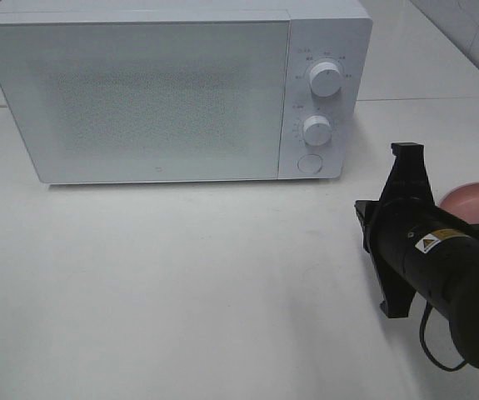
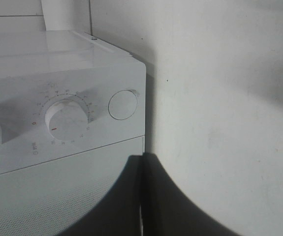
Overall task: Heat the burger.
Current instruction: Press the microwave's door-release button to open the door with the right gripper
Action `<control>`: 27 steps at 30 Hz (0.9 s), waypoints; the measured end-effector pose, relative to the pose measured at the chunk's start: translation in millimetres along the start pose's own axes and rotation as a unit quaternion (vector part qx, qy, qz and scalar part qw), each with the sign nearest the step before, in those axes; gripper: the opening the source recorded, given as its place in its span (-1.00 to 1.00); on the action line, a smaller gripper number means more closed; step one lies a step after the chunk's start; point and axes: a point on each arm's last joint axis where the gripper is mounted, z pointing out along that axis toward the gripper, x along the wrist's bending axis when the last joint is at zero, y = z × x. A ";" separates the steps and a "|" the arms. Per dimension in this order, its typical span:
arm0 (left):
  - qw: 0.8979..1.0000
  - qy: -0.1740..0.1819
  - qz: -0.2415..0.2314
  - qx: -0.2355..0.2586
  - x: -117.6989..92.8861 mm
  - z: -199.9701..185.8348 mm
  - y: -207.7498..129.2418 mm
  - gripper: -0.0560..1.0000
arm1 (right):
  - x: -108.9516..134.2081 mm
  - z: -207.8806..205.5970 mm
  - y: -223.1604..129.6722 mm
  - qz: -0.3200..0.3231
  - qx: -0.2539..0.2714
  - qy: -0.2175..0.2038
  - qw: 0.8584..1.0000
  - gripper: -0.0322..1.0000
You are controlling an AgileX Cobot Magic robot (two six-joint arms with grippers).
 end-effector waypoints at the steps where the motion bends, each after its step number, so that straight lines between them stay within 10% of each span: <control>1: 1.000 0.000 0.000 0.000 0.0 0.0 0.0 0.98 | -0.2 0.1 0.0 0.000 0.000 0.000 1.000 -0.89; 27: 1.000 0.000 0.000 0.000 0.0 0.0 0.0 0.98 | 8.5 72.0 -18.9 0.040 -0.013 0.018 0.999 -0.89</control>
